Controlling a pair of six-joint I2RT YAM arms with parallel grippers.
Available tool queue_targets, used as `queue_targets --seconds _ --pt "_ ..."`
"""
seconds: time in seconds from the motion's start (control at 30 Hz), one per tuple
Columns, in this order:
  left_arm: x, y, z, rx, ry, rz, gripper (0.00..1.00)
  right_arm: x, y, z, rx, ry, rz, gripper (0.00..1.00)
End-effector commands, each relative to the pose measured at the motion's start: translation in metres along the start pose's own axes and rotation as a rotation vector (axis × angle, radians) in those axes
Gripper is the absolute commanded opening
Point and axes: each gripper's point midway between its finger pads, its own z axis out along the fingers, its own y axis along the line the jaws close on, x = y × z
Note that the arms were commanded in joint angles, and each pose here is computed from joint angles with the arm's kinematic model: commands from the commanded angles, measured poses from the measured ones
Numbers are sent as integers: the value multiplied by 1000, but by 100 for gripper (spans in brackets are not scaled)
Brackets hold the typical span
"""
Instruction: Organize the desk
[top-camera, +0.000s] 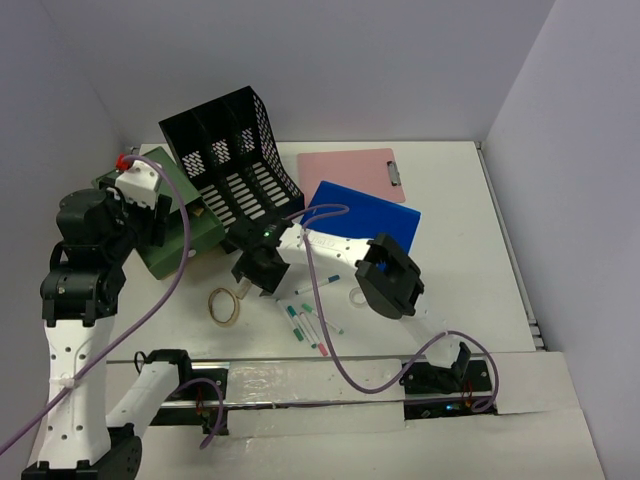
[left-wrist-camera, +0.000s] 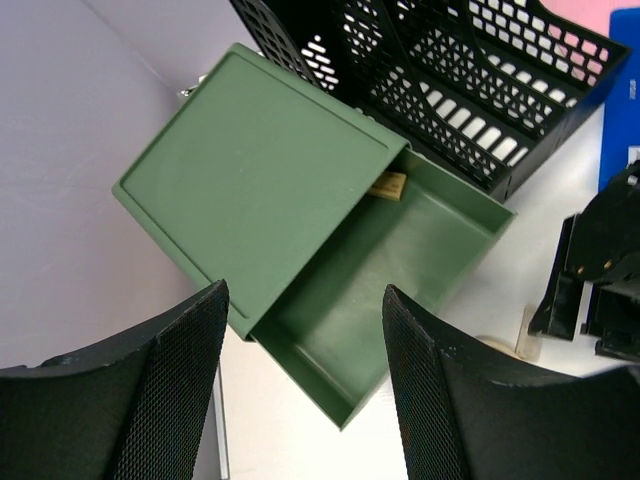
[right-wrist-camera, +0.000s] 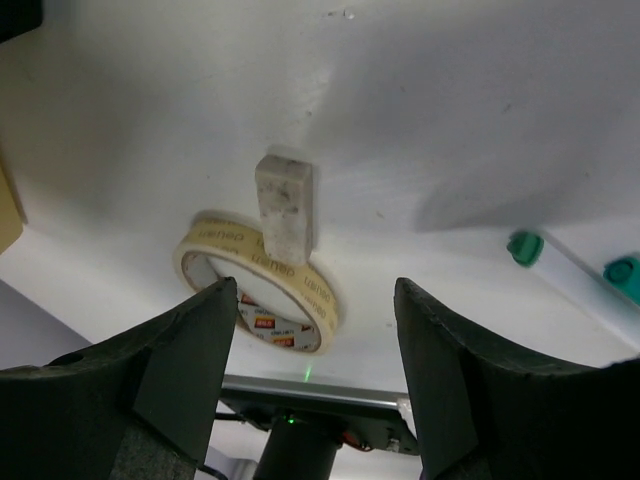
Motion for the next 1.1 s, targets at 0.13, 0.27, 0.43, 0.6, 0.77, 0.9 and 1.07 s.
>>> queue_targets --seconds 0.13,0.27,0.43,0.6,0.77,0.9,1.07 --pt "-24 3 7 14 -71 -39 70 -15 17 14 -26 -48 11 70" --pt "-23 -4 13 52 -64 -28 70 -19 17 27 -20 -60 49 70" --pt "-23 -9 21 66 -44 1 70 -21 8 43 31 -42 85 64" --pt "-21 -15 24 77 -46 17 70 -32 3 47 63 -76 88 56" --pt "-21 -15 22 74 -61 18 70 -34 -3 52 91 -87 41 51" --pt "-26 -8 17 43 -74 34 70 -24 -9 63 119 -35 1 37" --pt "-30 -5 14 29 -85 41 70 -16 -30 75 165 4 -14 26"
